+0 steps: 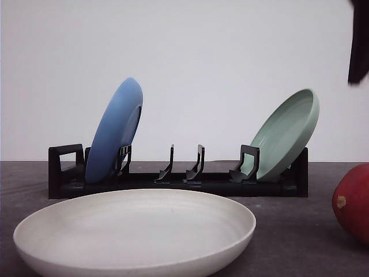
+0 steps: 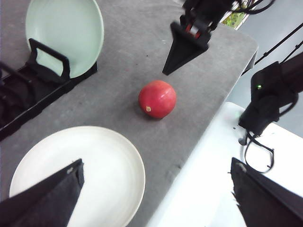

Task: Place pomegranate in white plate

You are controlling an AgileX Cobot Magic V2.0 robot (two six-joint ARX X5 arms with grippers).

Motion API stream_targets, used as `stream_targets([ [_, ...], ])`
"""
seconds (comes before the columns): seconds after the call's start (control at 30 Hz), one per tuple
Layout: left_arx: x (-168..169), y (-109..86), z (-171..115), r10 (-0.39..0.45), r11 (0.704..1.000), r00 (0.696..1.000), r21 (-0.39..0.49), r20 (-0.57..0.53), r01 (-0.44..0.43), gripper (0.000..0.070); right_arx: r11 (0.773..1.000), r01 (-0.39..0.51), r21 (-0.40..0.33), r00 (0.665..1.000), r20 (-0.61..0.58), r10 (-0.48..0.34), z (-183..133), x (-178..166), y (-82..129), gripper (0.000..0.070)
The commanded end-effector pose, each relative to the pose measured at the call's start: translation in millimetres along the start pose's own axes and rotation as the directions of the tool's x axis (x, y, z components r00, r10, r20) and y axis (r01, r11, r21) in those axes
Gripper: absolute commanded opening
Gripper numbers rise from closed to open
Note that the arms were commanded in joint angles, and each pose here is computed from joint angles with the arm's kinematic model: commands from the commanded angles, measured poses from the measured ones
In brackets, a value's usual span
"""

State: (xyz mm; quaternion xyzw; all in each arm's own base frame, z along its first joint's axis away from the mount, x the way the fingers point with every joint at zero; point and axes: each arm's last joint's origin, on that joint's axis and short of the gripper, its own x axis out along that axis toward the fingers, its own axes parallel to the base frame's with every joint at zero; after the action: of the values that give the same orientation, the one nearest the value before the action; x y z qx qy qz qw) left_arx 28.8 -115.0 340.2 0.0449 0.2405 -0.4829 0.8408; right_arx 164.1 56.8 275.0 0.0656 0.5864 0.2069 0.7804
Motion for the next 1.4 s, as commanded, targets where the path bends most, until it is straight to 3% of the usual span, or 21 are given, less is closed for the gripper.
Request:
stream_targets([
  [0.0, -10.7, 0.9, 0.6, -0.024, 0.999, 1.0, -0.026, 0.01, 0.024, 0.0593, 0.998, 0.043, -0.035, 0.999, -0.027, -0.044, 6.7, 5.7, 2.0, 0.07],
  [0.23, -41.0, 14.4, -11.2, -0.033, 0.995, 0.999, -0.094, 0.041, 0.037, 0.0592, 0.984, 0.14, -0.106, 0.976, -0.15, -0.155, 22.4, 41.8, 0.3, 0.07],
  [1.0, -55.0, 20.8, -15.4, -0.029, 0.993, 0.996, -0.115, 0.089, 0.04, 0.0592, 0.98, 0.125, -0.153, 0.919, -0.354, -0.172, 40.7, 120.9, -4.9, 0.0699],
  [1.03, -55.0, 20.9, -15.4, -0.026, 0.993, 0.996, -0.115, 0.09, 0.036, 0.0592, 0.98, 0.126, -0.152, 0.918, -0.358, -0.173, 40.5, 121.3, -5.1, 0.0686],
  [1.17, -55.0, 20.9, -15.4, -0.025, 0.993, 0.996, -0.115, 0.09, 0.035, 0.0592, 0.98, 0.126, -0.151, 0.916, -0.363, -0.174, 40.0, 121.1, -5.2, 0.0492],
  [1.37, -55.0, 20.9, -15.3, -0.025, 0.992, 0.995, -0.12, 0.092, 0.036, 0.0592, 0.98, 0.123, -0.156, 0.924, -0.343, -0.171, 47.5, 115.7, 0.1, 0.0467],
])
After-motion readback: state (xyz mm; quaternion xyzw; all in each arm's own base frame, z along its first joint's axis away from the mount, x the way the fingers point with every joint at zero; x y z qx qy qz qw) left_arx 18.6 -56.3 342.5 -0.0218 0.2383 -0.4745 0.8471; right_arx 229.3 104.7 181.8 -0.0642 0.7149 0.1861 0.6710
